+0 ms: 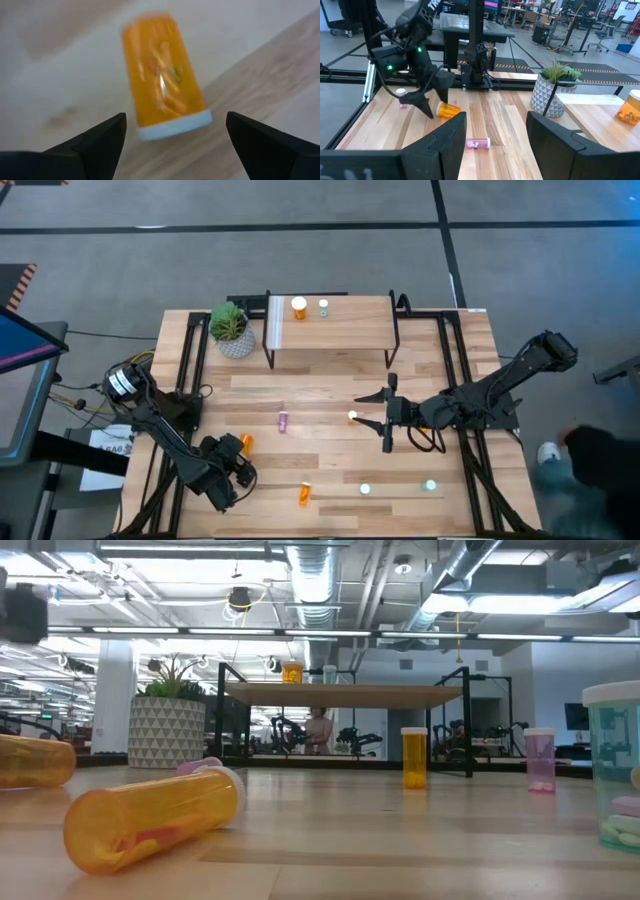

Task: Pick and place medicine bottles onto shelf by color
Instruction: Put the big orange pill bottle on the shelf aligned with the other big orange pill bottle

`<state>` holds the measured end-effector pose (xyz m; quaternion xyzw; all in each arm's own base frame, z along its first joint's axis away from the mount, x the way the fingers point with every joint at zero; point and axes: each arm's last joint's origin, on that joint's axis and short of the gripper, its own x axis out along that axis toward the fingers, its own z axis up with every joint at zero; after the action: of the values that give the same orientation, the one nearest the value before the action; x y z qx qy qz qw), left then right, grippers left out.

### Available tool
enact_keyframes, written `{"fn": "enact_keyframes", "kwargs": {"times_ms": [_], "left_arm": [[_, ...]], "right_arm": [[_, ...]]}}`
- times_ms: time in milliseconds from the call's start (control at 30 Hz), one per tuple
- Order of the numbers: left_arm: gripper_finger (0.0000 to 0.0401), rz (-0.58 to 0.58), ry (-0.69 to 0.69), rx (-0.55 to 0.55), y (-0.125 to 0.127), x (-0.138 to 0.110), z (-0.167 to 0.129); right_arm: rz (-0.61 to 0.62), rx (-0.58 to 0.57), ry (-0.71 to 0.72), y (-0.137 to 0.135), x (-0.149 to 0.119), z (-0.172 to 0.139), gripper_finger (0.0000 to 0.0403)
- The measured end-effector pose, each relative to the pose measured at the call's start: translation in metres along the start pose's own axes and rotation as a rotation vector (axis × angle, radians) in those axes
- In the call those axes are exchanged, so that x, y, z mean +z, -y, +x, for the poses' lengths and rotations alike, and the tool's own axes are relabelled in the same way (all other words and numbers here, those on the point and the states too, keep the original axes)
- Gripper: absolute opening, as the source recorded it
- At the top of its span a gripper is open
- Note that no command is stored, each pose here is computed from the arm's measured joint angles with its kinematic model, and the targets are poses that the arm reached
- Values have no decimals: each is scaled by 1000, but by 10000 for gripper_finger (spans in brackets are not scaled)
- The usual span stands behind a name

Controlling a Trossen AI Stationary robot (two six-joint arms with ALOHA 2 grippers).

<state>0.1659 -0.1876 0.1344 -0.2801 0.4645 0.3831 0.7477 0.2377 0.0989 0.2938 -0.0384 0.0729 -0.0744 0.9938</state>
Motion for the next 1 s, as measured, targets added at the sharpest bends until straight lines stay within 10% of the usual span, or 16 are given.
{"fn": "enact_keyframes", "kwargs": {"times_ms": [1000], "left_arm": [[103,186,109,14,9,7,-23]], "right_arm": [[1,0,0,0,0,0,230]]}}
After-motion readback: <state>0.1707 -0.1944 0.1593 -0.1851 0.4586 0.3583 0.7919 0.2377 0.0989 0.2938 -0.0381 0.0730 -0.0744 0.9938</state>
